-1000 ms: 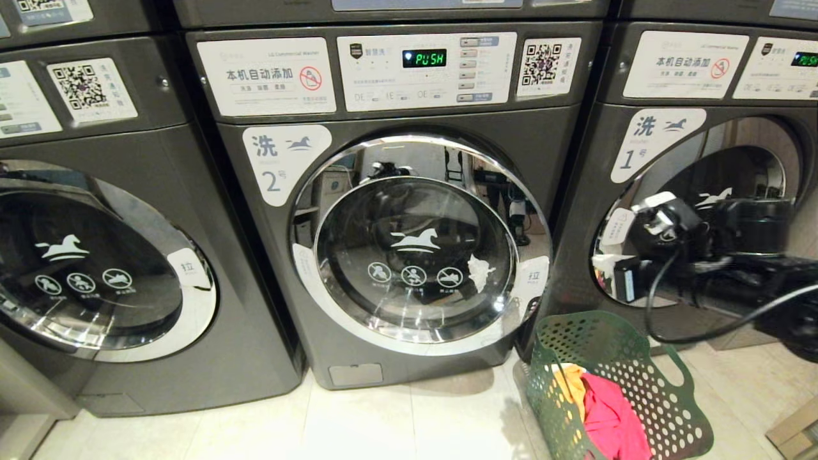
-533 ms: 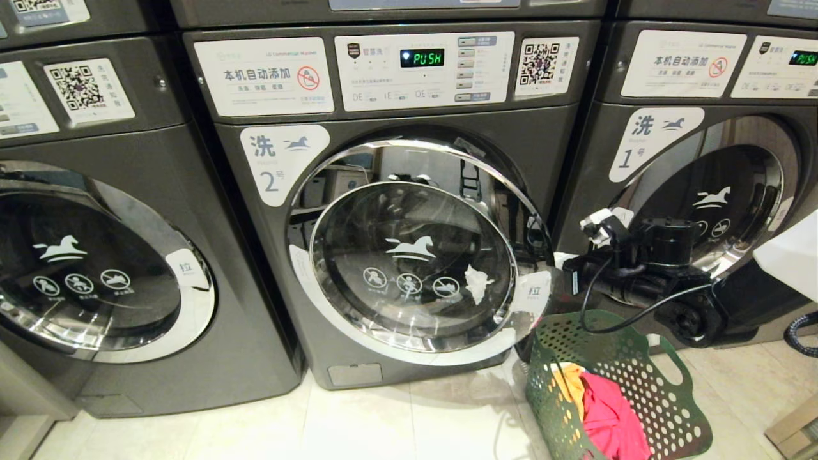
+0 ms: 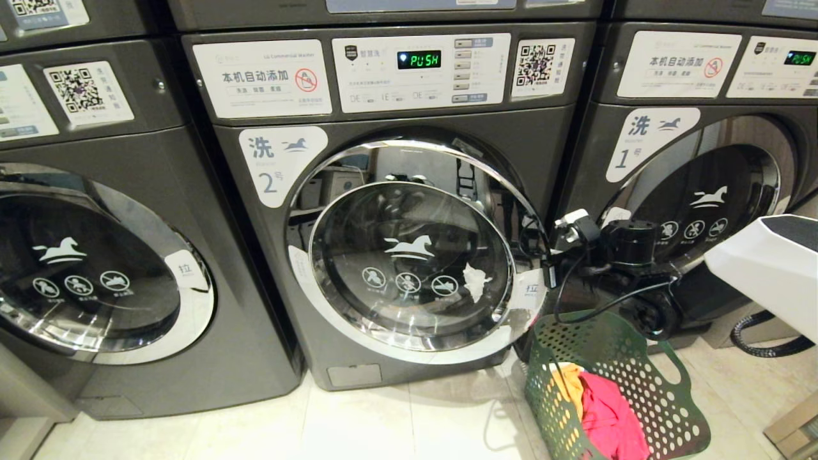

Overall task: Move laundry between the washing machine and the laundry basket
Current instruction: Press the washing machine door tightly with the right hand

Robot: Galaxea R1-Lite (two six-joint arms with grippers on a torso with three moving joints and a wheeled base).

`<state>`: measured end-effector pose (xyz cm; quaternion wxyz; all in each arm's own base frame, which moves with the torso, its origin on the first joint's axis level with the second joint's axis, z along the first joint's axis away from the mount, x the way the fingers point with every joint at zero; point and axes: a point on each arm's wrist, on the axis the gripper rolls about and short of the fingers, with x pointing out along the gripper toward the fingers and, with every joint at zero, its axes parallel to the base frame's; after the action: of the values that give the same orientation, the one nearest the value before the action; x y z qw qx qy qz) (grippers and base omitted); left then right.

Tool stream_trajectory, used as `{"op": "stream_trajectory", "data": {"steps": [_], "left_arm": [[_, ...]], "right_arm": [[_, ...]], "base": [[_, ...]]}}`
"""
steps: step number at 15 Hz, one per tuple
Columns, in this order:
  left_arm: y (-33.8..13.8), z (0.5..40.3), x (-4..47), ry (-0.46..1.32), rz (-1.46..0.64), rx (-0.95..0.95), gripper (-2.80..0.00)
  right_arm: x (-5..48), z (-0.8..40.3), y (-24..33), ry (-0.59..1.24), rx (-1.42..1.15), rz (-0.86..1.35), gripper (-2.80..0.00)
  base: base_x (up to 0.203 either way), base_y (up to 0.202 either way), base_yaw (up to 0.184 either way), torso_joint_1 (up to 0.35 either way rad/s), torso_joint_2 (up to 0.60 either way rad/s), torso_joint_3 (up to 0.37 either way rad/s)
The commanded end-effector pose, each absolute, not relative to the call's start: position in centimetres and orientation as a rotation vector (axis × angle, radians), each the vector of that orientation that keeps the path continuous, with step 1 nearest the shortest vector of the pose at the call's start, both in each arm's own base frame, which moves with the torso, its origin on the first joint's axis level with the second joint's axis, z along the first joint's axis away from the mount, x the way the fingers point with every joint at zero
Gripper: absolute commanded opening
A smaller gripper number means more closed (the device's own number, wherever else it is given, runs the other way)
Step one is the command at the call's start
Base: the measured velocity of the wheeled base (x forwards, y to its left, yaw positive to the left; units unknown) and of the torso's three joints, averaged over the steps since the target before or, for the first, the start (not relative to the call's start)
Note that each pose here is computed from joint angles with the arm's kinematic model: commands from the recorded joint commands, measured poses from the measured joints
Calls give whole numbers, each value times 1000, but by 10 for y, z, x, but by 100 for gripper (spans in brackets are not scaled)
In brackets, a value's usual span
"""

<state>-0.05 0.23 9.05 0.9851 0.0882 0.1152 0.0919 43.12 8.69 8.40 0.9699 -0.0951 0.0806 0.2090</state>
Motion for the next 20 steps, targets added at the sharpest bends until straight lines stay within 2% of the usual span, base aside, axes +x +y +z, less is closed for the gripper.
{"op": "stream_trajectory", "data": {"steps": [1,4,6,9,11,15,17,20], "left_arm": [[2,90,0,241,184,178,-280],[2,89,-1,269,160,176,-280],[1,88,-2,280,145,174,-280],[1,88,-2,280,143,174,-280],[1,88,-2,280,143,174,-280],[1,88,-2,282,143,173,-280],[1,88,-2,280,143,174,-280],[1,88,-2,280,143,174,-280]], "right_arm": [[445,77,92,151,-201,369,-280],[465,87,87,92,-211,185,-280],[479,108,80,15,-207,12,-280],[456,158,81,-68,-193,38,-280],[425,167,82,-37,-198,122,-280],[361,152,78,88,-252,257,-280],[350,141,74,56,-386,159,-280],[366,118,74,52,-446,-8,-280]], "base": [[0,0,0,0,0,0],[0,0,0,0,0,0],[0,0,0,0,0,0],[0,0,0,0,0,0],[0,0,0,0,0,0],[0,0,0,0,0,0],[0,0,0,0,0,0],[0,0,0,0,0,0]]}}
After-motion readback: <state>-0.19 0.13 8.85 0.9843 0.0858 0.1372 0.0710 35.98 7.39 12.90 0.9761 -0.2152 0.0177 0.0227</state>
